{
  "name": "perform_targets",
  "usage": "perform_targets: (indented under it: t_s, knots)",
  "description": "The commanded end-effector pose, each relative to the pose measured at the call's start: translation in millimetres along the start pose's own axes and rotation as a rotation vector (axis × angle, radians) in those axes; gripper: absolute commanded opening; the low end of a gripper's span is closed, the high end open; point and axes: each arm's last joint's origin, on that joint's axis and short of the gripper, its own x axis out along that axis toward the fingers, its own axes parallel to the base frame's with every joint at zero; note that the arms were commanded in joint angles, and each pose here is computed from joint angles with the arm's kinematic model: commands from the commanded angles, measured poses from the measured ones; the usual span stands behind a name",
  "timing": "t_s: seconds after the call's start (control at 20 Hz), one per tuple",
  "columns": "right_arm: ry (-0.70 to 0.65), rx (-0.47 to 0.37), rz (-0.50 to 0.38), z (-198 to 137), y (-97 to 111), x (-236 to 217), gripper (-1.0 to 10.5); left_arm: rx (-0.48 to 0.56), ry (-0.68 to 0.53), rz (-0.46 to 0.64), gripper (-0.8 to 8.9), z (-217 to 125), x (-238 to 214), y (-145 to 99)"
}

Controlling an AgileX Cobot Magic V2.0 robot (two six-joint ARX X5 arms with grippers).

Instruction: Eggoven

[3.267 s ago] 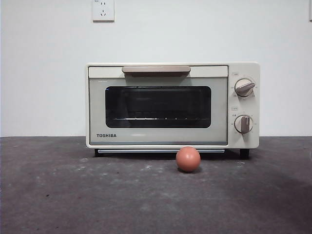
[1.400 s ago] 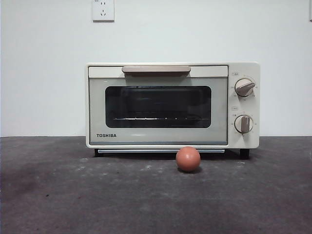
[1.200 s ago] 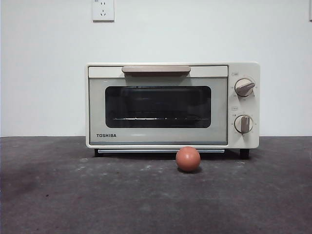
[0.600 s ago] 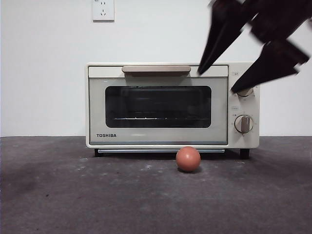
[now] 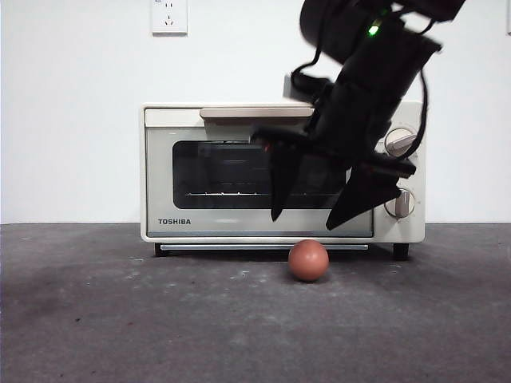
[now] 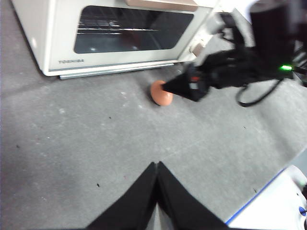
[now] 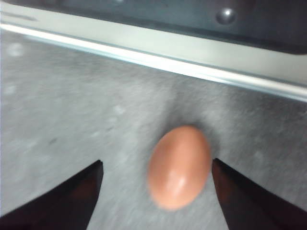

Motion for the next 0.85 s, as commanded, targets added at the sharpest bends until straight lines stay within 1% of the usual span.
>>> perform_targets:
  t_s: [0.05, 0.2, 0.7, 0.85]
  knots:
    - [0.0, 0.009, -0.014, 4.6, 5.2, 11.6, 3.6, 0.025, -0.01, -0.014, 0.07, 3.8, -1.3, -2.8]
    - [0.006, 0.006, -0.054, 2.6, 3.5, 24.0, 3.6, 0.024, -0.007, -0.016, 0.07, 3.5, -1.2, -3.0]
    - [0.038, 0.008, -0.084, -8.9, -1.4, 57.1, 3.6, 0.027, -0.003, -0.023, 0.07, 3.4, -0.7, -3.7]
    - [0.03, 0.006, -0.114, -10.0, -2.6, 60.2, 3.4, 0.029, -0.002, -0.025, 0.07, 3.4, -0.5, -3.9]
